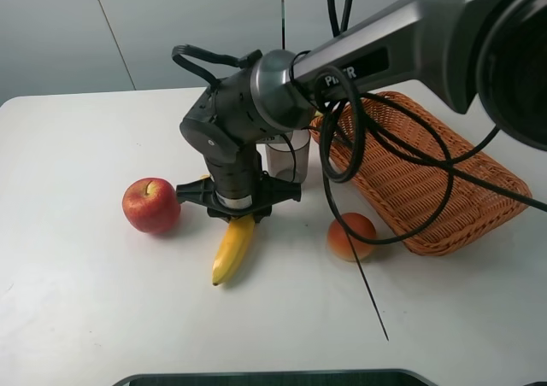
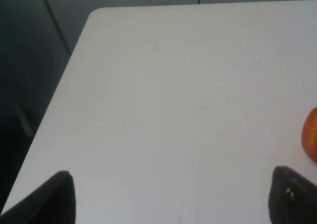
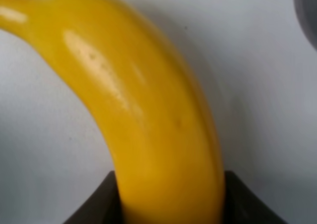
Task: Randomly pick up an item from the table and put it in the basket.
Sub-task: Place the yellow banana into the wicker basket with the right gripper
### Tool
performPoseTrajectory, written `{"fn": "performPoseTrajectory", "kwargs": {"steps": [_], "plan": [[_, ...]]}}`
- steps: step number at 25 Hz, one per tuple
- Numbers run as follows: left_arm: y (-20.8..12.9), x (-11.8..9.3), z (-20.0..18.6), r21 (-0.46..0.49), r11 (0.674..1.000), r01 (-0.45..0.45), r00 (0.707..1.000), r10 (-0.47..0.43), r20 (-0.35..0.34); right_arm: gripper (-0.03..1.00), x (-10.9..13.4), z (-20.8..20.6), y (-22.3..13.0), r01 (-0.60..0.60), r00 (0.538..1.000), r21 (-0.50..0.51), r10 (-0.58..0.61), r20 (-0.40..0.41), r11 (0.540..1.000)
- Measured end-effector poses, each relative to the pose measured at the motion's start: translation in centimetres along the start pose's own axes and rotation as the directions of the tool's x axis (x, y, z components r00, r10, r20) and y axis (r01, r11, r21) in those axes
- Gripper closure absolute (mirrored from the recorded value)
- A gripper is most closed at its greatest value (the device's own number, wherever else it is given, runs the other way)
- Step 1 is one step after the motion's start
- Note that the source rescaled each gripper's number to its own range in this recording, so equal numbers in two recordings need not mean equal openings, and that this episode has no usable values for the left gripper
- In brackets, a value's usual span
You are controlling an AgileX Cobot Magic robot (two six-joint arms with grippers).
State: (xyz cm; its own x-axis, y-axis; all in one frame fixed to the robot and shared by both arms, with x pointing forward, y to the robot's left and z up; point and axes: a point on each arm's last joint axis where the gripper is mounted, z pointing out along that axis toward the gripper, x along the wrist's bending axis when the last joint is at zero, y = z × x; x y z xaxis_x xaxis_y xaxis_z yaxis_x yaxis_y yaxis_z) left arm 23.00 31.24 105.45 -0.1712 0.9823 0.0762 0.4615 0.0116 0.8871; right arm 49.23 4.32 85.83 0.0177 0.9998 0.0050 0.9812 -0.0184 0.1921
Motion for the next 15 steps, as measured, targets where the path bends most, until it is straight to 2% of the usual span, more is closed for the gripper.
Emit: {"fn": "performPoseTrajectory", "kwargs": {"steps": [8,15], "plan": [[0.0,0.0,0.0,0.000,1.000,0.000,1.000,0.000,0.000,0.96,0.1,-0.3,-0.1,-0.007,1.000,0.017,0.007,-0.013,1.000],[0.0,0.0,0.0,0.000,1.000,0.000,1.000,0.000,0.000,0.96,0.4,-4.1,0.4,0.054,0.993,-0.006,-0.055,-0.103,0.999]]}}
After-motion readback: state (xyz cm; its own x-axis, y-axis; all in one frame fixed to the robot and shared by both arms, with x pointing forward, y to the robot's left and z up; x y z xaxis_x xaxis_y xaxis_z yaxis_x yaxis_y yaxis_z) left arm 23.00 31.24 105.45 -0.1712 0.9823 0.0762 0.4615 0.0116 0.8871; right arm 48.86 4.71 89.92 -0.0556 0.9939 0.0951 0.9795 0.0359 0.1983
